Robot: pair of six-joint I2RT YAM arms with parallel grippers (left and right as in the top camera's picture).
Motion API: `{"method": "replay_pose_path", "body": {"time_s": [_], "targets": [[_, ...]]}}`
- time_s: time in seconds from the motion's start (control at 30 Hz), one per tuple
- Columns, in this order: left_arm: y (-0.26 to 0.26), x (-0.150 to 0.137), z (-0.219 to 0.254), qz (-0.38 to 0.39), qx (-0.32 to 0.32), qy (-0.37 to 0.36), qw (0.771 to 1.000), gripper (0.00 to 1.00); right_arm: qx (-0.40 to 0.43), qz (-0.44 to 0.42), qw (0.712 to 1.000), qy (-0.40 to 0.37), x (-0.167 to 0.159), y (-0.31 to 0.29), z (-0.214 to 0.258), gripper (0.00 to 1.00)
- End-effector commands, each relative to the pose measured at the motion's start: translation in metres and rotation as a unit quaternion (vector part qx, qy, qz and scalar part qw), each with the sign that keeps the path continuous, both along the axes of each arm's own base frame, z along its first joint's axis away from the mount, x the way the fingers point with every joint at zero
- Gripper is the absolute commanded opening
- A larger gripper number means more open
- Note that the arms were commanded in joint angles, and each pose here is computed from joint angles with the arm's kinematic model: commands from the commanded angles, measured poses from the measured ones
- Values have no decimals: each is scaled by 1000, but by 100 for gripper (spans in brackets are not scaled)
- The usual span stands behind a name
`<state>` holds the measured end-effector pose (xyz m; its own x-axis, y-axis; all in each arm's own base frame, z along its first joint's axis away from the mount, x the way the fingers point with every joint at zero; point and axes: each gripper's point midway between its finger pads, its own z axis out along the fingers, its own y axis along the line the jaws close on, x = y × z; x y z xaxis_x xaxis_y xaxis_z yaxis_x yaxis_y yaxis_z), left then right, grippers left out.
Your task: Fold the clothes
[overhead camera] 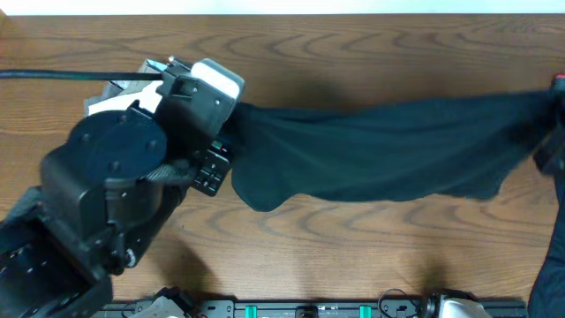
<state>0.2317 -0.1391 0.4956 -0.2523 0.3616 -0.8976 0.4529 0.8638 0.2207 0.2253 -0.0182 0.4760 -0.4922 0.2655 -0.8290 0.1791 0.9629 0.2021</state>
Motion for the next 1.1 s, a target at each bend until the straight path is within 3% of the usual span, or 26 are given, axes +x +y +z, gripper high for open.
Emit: {"method": "replay_pose_path", "body": {"time_s": [0.0,0.23,0.5,0.7,1.07], "targets": [[8,-6,25,9,-29,-29,999,6,9,-28,999,28,-7,-7,-11,2],[7,-5,41,17,-63,-40,997,6,5,-54,997,62,-10,-15,-24,1],[-45,51,26,-16,41,-66,997,6,-17,-53,998,-15,46,-25,6,1],[-50,96,-8,54,114,-44,991,6,-18,-55,998,-4,76,-30,-2,1],[-59,80,-51,26,84,61,994,6,-47,-85,995,-10,62,-42,4,1]]}}
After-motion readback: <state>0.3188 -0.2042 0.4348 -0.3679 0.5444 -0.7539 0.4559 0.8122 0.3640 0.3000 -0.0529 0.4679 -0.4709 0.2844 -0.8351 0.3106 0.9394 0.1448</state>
